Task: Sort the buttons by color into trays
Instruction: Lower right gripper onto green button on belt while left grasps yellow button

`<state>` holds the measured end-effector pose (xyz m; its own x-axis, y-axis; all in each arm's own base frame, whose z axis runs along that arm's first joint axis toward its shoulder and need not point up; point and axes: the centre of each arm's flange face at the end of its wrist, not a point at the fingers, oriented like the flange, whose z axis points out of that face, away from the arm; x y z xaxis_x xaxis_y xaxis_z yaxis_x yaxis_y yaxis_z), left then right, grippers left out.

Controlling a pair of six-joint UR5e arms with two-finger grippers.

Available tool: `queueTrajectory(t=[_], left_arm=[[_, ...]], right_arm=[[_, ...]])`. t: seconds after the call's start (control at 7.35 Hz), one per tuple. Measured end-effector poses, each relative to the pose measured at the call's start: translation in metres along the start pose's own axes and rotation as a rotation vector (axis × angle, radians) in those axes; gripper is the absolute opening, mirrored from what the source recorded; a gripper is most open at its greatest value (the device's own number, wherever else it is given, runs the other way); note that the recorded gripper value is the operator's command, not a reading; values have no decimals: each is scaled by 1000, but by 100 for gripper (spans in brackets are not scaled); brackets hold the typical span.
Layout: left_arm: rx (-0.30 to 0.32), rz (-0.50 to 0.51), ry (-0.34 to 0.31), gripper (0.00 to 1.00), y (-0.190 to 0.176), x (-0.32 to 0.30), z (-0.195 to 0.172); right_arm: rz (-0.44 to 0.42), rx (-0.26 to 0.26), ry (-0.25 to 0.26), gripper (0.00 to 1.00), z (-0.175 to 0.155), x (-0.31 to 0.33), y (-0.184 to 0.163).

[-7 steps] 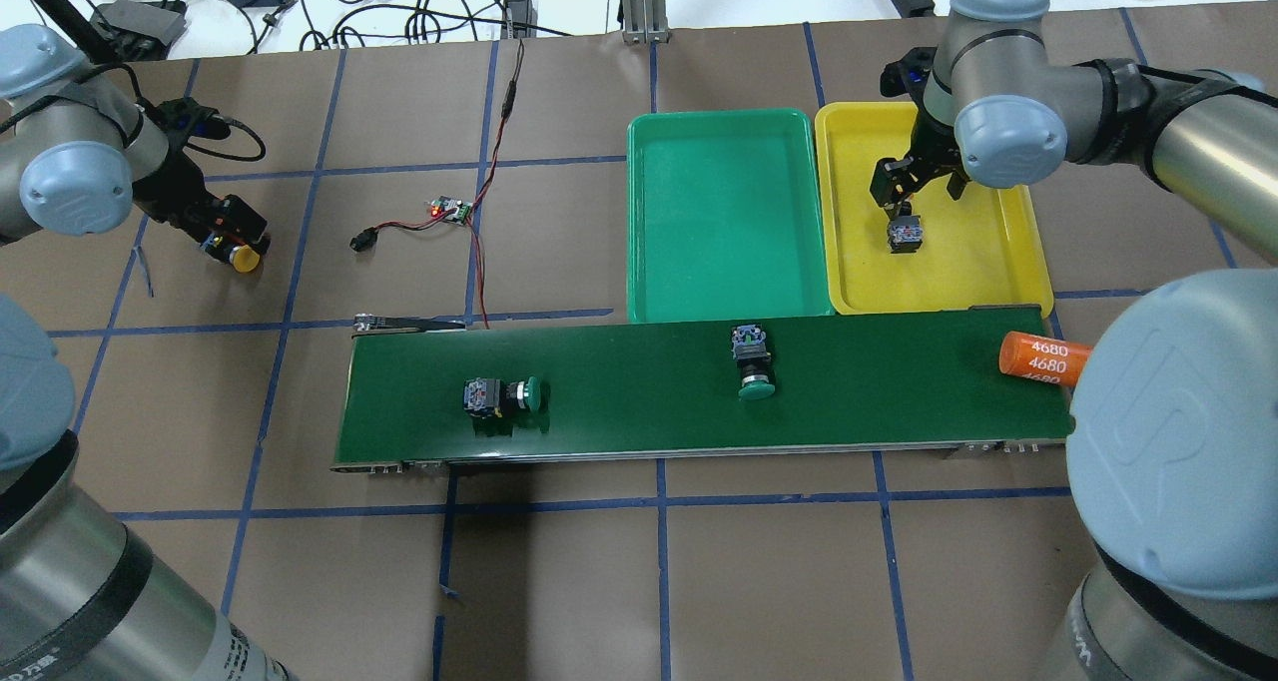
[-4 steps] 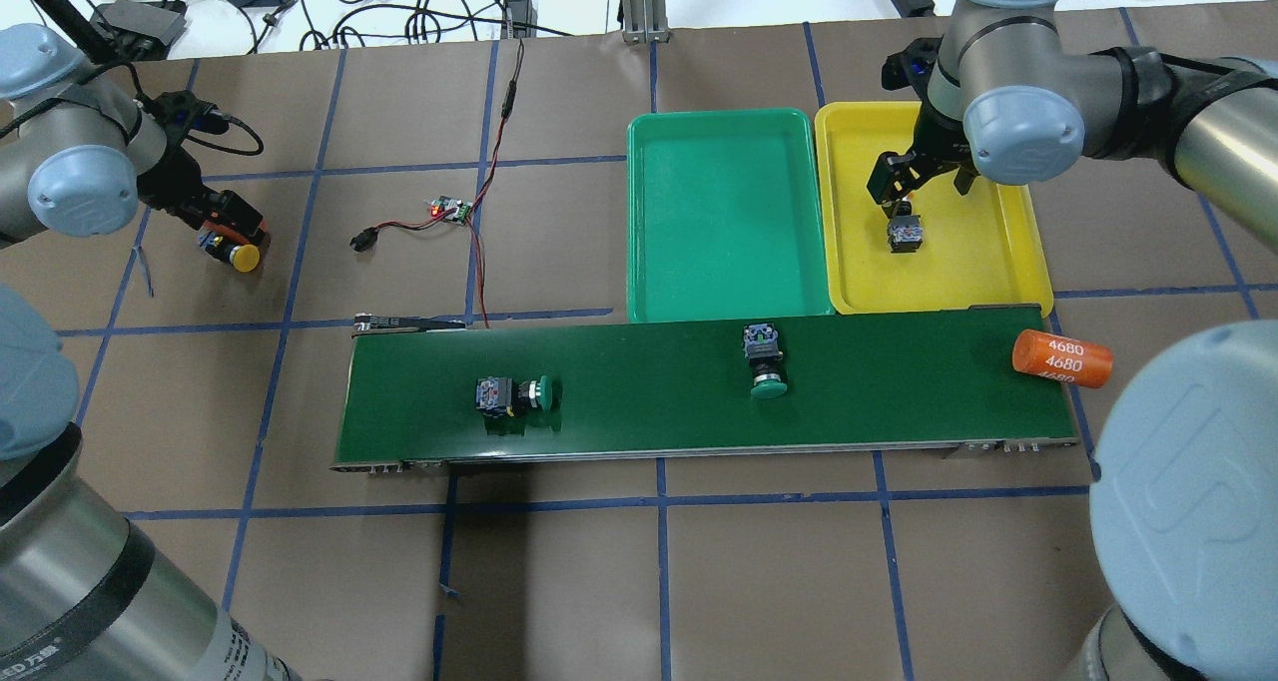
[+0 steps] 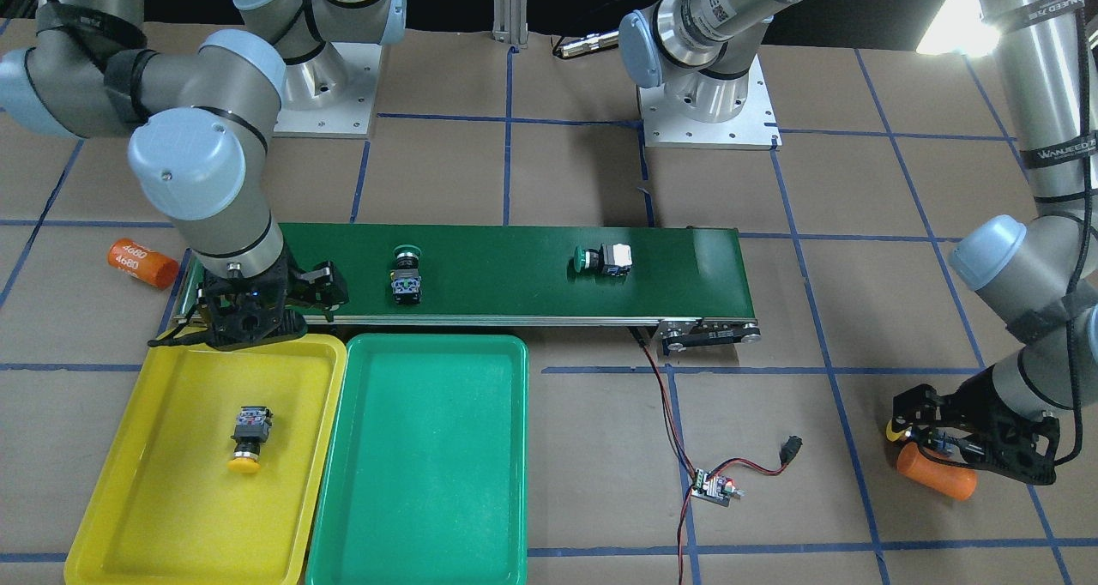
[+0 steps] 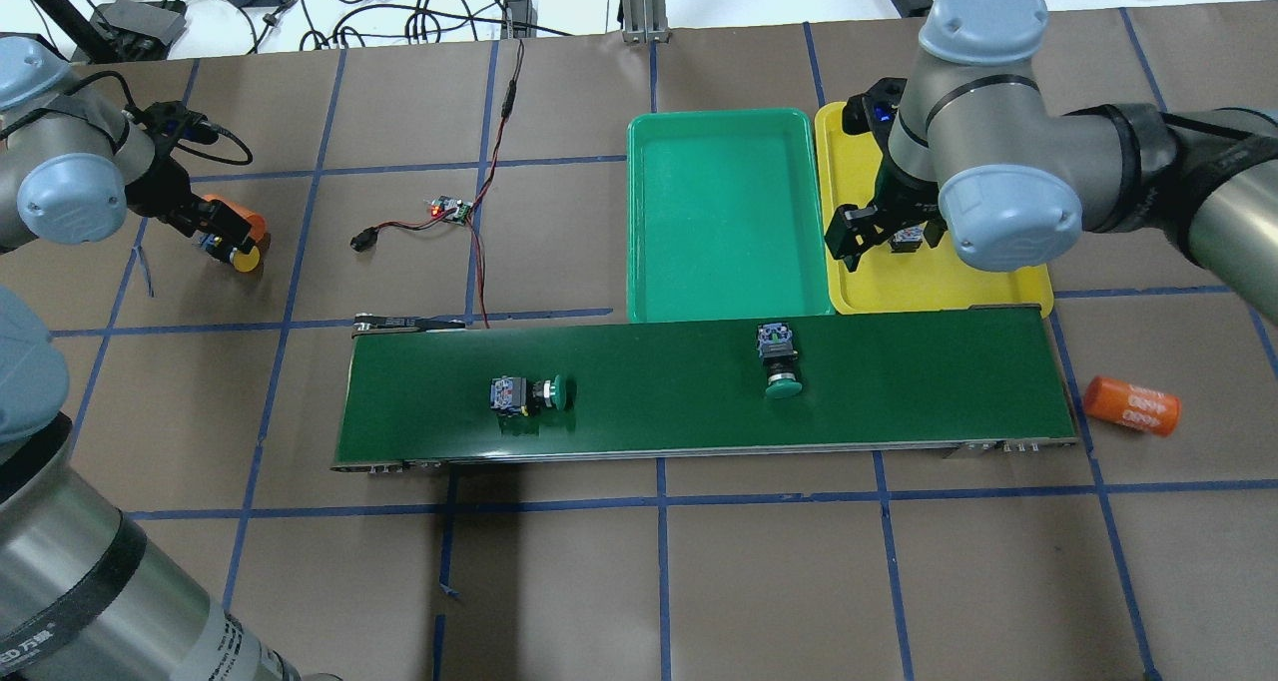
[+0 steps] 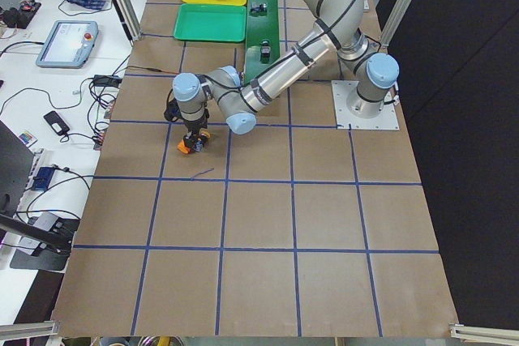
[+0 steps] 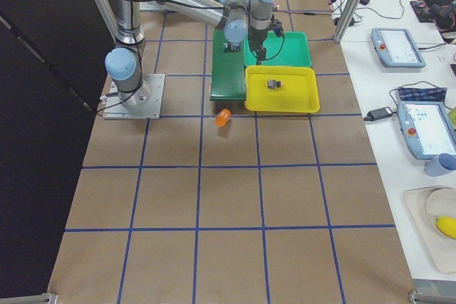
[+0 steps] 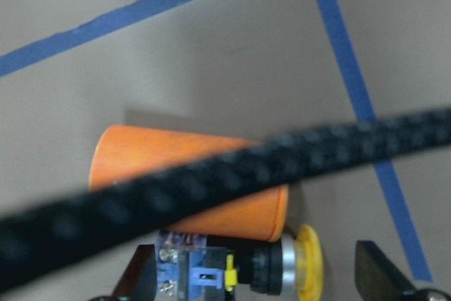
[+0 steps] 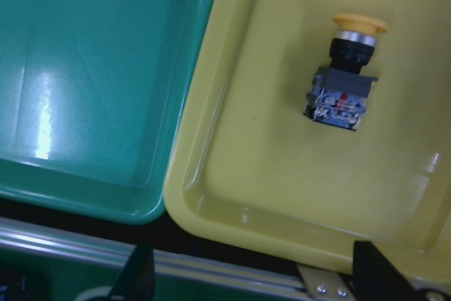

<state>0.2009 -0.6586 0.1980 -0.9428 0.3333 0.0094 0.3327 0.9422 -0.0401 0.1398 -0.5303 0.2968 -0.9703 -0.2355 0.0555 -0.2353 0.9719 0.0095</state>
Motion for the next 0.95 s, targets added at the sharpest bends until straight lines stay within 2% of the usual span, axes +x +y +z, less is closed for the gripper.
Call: queueTrajectory(t=[0.27, 0.54, 0.82, 0.95], left_arm=[[4, -10, 6, 100, 4, -6, 0], [18, -15, 29, 100, 7, -8, 4], [21, -15, 39, 100, 6, -9, 9], [18, -15, 40, 95, 6, -10, 12]], right_arm=[[31, -20, -4, 100, 6, -38, 32], [37, -32, -7, 100, 13, -48, 45], [43, -22, -34, 100, 19, -54, 54], [44, -5, -45, 100, 22, -56, 56]])
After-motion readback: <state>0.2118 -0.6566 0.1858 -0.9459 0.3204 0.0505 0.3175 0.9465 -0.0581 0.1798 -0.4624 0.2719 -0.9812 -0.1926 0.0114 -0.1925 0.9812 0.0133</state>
